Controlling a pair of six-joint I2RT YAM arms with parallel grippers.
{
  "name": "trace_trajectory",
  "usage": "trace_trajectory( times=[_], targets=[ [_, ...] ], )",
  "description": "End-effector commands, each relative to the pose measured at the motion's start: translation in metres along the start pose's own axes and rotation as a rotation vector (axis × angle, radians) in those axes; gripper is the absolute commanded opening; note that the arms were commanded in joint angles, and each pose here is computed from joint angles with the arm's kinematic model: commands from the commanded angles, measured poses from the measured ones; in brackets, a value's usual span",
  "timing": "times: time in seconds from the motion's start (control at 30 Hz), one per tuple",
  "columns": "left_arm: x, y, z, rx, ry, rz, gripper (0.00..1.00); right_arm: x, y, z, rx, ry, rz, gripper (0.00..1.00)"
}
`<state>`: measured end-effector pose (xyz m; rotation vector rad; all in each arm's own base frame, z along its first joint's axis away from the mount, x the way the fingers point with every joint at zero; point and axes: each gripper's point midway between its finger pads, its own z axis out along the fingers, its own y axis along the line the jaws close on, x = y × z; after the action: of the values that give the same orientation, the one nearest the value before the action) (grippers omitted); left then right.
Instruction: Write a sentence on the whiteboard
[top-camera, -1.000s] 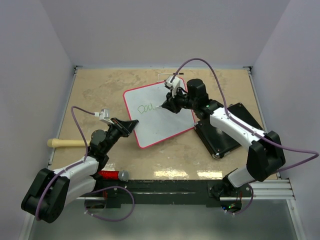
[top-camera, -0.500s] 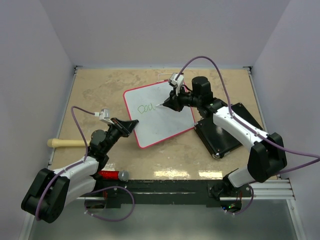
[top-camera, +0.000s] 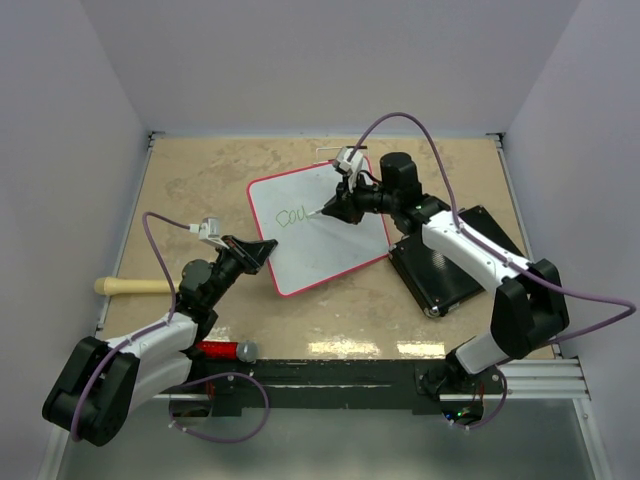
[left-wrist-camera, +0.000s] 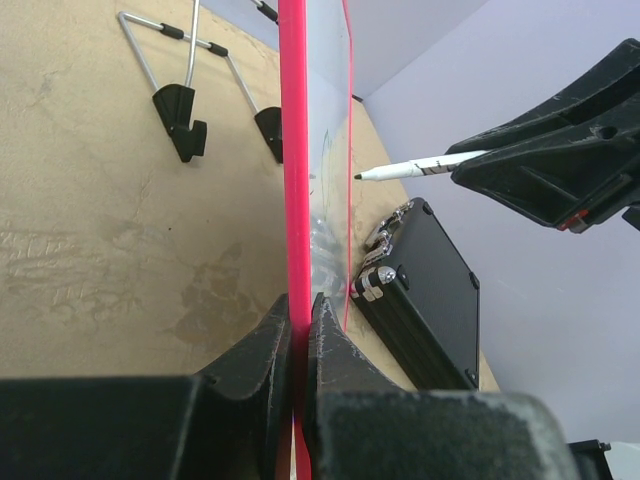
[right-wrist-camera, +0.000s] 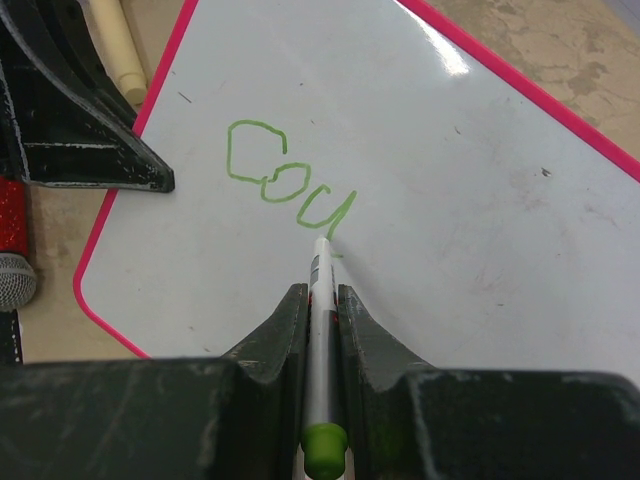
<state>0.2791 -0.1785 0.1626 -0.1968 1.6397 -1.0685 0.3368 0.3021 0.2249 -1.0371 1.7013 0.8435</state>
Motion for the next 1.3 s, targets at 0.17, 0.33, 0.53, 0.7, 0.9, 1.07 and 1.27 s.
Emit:
trace_trajectory(
  times=[0.17, 0.33, 0.53, 0.7, 0.9, 1.07, 1.27],
  targets=[
    [0.019, 0.007, -0.004, 0.017, 0.071, 0.116, 0.00, -0.028, -0.005, 0.004, -0.017, -0.063, -0.052, 0.00],
    [0.018, 0.006, -0.004, 0.021, 0.071, 0.118, 0.00, -0.026, -0.008, 0.007, -0.008, -0.056, -0.040, 0.00],
    [0.018, 0.006, -0.005, 0.016, 0.073, 0.120, 0.00, -0.040, -0.013, 0.003, 0.029, -0.092, -0.059, 0.00],
    [0.019, 0.007, -0.005, 0.016, 0.075, 0.120, 0.00, -0.037, -0.026, 0.004, 0.097, -0.084, -0.043, 0.00],
    [0.019, 0.006, -0.005, 0.018, 0.075, 0.122, 0.00, -0.031, -0.034, 0.012, 0.115, -0.063, -0.021, 0.00],
    [0.019, 0.006, -0.005, 0.022, 0.076, 0.122, 0.00, -0.022, -0.035, 0.016, 0.110, -0.041, -0.011, 0.00],
    [0.019, 0.007, -0.004, 0.016, 0.075, 0.121, 0.00, -0.017, -0.028, 0.011, 0.088, -0.030, -0.028, 0.00]
  ],
)
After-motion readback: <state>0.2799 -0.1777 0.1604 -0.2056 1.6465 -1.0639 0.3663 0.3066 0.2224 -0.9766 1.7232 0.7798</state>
